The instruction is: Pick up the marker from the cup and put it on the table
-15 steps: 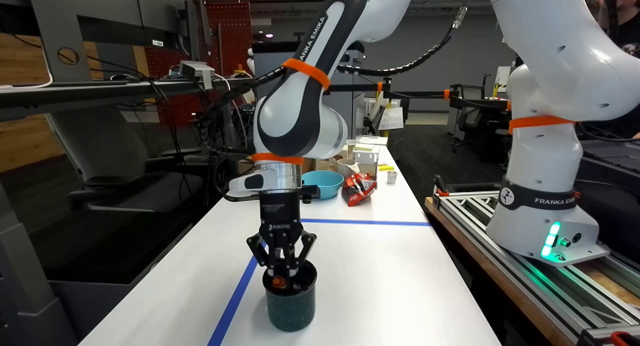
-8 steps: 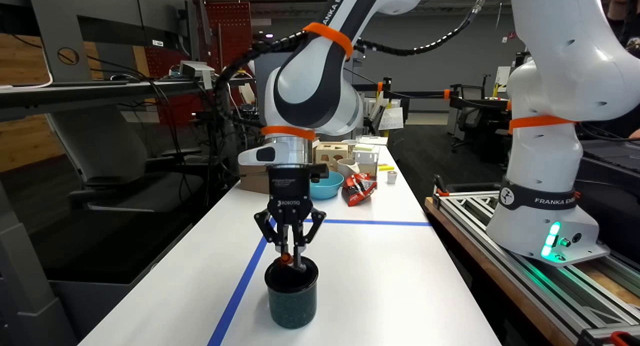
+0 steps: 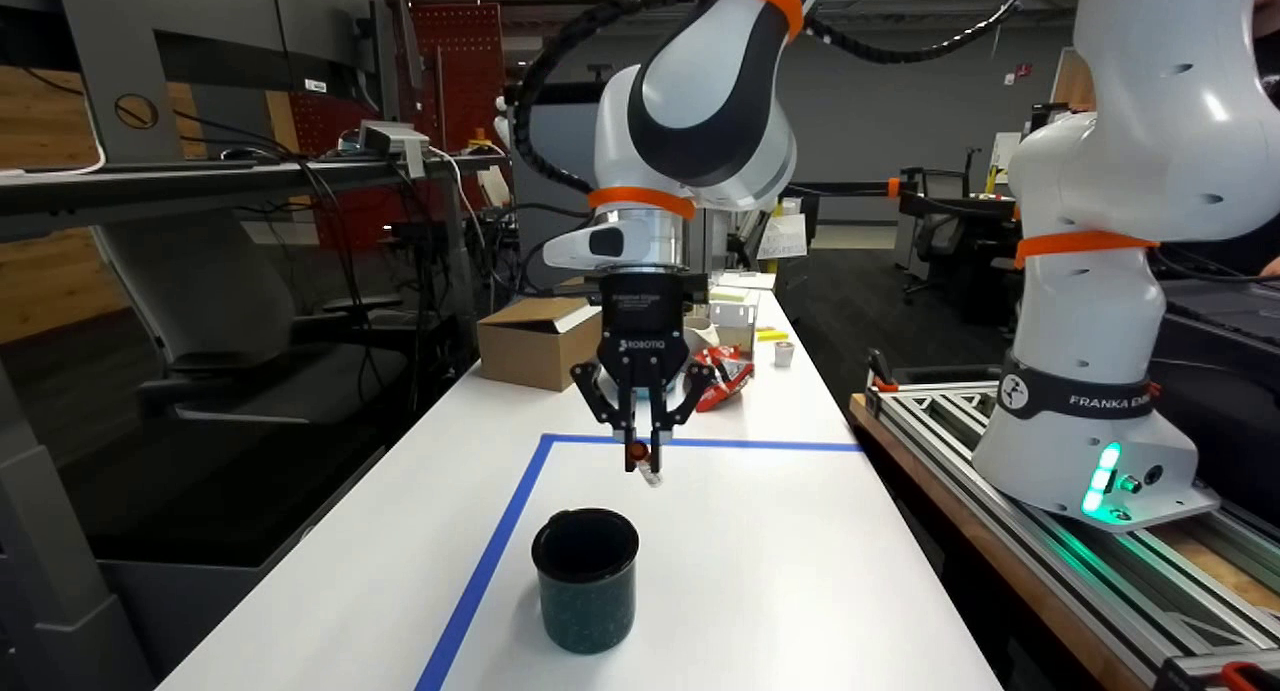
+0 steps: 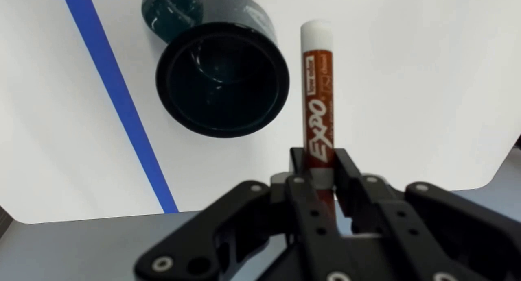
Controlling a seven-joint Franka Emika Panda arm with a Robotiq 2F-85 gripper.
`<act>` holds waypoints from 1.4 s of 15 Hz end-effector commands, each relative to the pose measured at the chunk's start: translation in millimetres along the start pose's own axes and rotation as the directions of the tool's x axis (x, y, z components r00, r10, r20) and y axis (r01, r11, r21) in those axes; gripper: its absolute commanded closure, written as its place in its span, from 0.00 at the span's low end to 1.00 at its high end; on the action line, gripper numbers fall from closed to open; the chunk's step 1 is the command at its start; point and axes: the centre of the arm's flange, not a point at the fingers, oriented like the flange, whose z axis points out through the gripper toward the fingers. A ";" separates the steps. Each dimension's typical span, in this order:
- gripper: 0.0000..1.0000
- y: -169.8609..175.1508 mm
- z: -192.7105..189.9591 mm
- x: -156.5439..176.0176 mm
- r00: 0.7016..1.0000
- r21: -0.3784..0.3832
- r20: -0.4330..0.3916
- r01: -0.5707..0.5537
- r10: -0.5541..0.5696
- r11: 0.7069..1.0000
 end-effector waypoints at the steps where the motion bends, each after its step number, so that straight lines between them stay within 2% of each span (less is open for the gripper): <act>1: 0.95 -37.9 -10.3 -14.0 0.999 0.013 0.033 0.030 -0.030 0.999; 4: 0.95 -48.2 7.4 -32.3 0.996 0.063 0.072 0.048 -0.052 0.997; 10: 0.95 -71.2 54.7 -61.2 0.970 0.133 0.167 0.156 -0.177 0.979; 15: 0.95 -84.8 84.5 -76.8 0.933 0.107 0.219 0.266 -0.284 0.958; 21: 0.95 -89.1 108.5 -93.7 0.898 0.061 0.257 0.353 -0.356 0.934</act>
